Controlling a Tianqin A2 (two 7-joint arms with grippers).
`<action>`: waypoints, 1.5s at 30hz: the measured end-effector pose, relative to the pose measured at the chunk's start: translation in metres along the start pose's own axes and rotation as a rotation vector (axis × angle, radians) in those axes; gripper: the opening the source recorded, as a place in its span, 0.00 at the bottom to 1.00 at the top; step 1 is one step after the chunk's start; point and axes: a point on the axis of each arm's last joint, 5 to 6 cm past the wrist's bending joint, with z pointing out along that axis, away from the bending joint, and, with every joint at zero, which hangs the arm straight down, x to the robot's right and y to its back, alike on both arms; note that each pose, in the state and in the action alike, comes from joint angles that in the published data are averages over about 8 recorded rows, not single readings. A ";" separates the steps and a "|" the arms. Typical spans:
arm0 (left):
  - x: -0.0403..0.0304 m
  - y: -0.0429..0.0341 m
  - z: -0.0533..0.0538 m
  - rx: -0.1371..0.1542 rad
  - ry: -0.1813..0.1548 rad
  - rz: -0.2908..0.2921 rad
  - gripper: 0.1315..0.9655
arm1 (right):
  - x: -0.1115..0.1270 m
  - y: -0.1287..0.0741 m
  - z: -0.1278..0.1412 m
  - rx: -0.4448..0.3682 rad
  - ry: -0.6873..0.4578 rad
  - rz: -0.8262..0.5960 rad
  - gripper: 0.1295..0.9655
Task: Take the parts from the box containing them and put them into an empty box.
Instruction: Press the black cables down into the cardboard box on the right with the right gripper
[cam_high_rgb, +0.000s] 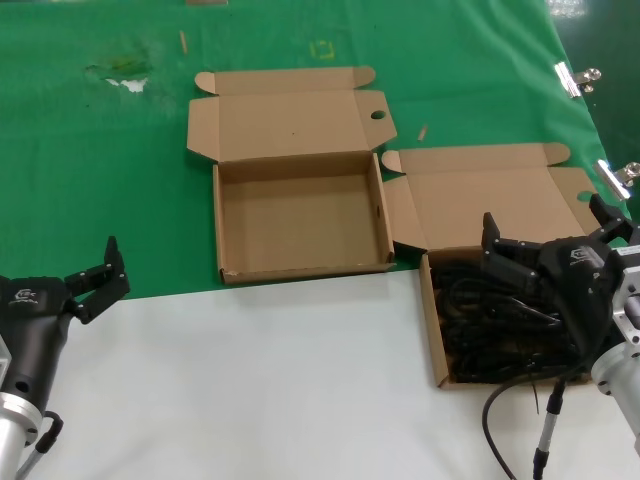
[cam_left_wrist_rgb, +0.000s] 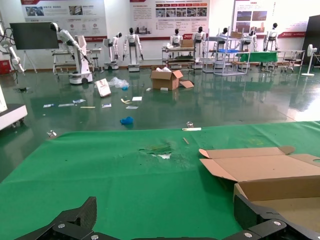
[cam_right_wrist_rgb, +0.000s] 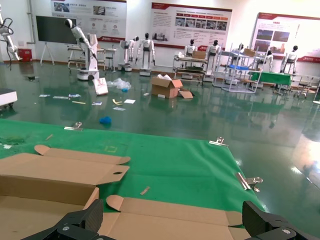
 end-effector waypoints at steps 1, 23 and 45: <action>0.0000 0.0000 0.000 0.000 0.000 0.000 1.00 | 0.000 0.000 0.000 0.000 0.000 0.000 1.00; 0.0000 0.0000 0.000 0.000 0.000 0.000 1.00 | 0.000 0.000 0.000 0.000 0.000 0.000 1.00; 0.0000 0.0000 0.000 0.000 0.000 0.000 1.00 | 0.000 0.000 0.000 0.000 0.000 0.000 1.00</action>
